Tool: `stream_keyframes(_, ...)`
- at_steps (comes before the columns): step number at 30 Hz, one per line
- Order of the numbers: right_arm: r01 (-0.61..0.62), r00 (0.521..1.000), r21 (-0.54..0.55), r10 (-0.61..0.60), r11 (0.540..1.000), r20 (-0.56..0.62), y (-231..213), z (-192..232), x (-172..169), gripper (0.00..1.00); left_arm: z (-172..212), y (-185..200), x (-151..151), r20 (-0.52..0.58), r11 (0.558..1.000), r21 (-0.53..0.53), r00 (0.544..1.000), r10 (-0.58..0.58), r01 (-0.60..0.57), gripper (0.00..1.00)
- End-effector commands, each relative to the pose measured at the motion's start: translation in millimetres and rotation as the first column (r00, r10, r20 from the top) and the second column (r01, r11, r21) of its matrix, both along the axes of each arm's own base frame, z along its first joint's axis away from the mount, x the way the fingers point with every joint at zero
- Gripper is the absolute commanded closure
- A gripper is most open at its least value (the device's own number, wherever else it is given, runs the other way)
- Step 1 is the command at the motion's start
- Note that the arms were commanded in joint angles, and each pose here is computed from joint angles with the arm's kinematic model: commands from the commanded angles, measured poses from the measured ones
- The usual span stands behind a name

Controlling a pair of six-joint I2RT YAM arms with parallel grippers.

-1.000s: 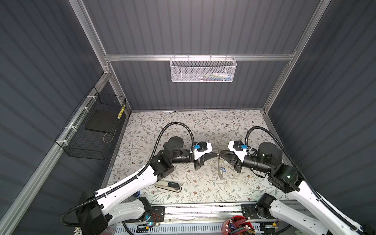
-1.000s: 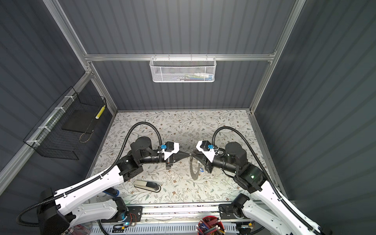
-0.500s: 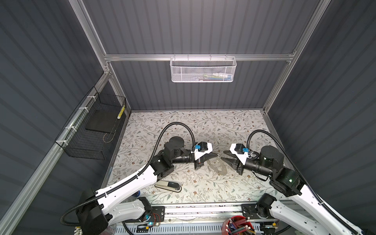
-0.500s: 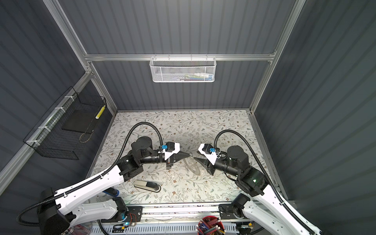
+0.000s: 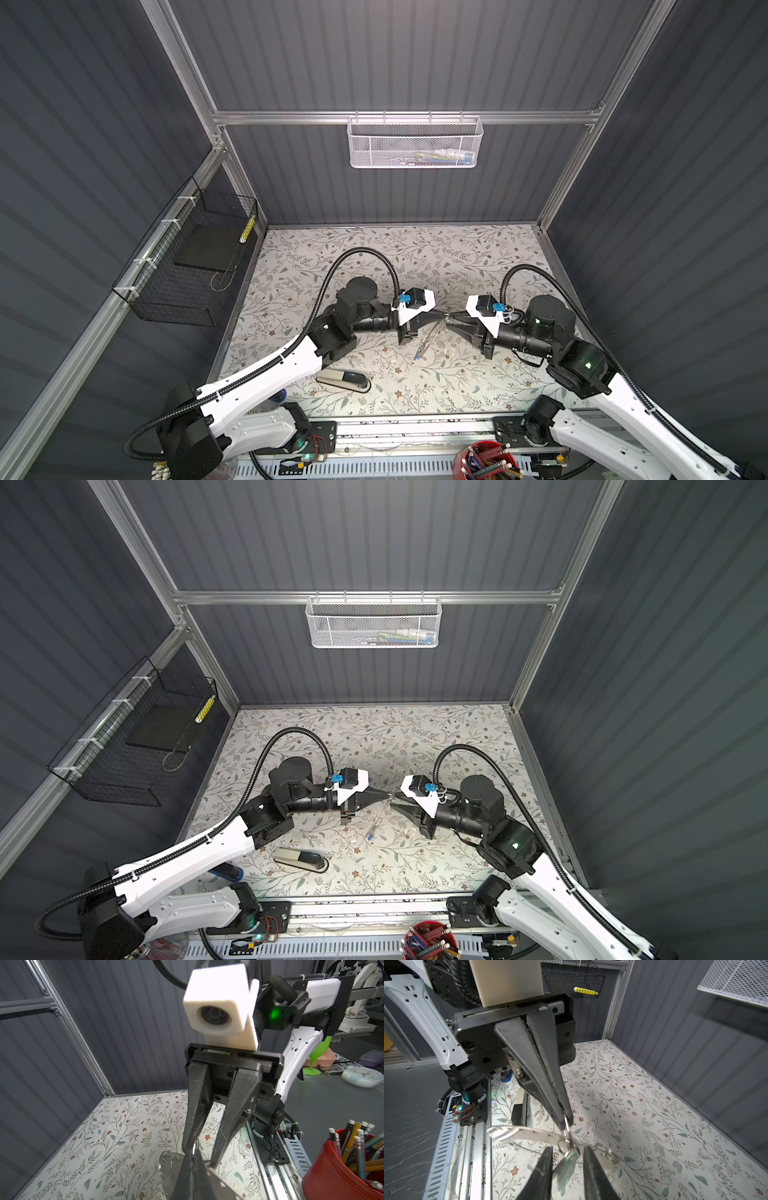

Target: Put the keys on the keyring

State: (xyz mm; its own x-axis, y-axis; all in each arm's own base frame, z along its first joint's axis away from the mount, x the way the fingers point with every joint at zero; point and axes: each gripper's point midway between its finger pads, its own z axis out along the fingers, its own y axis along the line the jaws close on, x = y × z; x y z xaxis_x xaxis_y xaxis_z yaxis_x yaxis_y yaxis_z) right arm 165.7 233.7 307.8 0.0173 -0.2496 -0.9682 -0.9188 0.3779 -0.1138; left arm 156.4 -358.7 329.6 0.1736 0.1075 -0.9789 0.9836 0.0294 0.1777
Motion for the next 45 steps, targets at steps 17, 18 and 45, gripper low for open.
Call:
stream_keyframes(17, -0.044, 0.999, 0.034, 0.043, 0.998, 0.024, 5, 10, -5, 1.0, 19, -1, -3, 0.032, 0.999, -0.027, 0.999, -0.036, 0.037, 1.0)
stream_keyframes(18, -0.04, 0.999, 0.026, 0.039, 0.999, 0.022, 4, 10, -5, 1.0, 18, -1, -1, 0.031, 1.0, -0.016, 0.999, -0.023, 0.024, 0.99)
stream_keyframes(45, 0.003, 0.972, -0.305, -0.074, 0.952, -0.222, -9, -17, 7, 1.0, -24, 1, 18, 0.333, 0.869, 0.455, 0.942, 0.035, -0.193, 0.62)
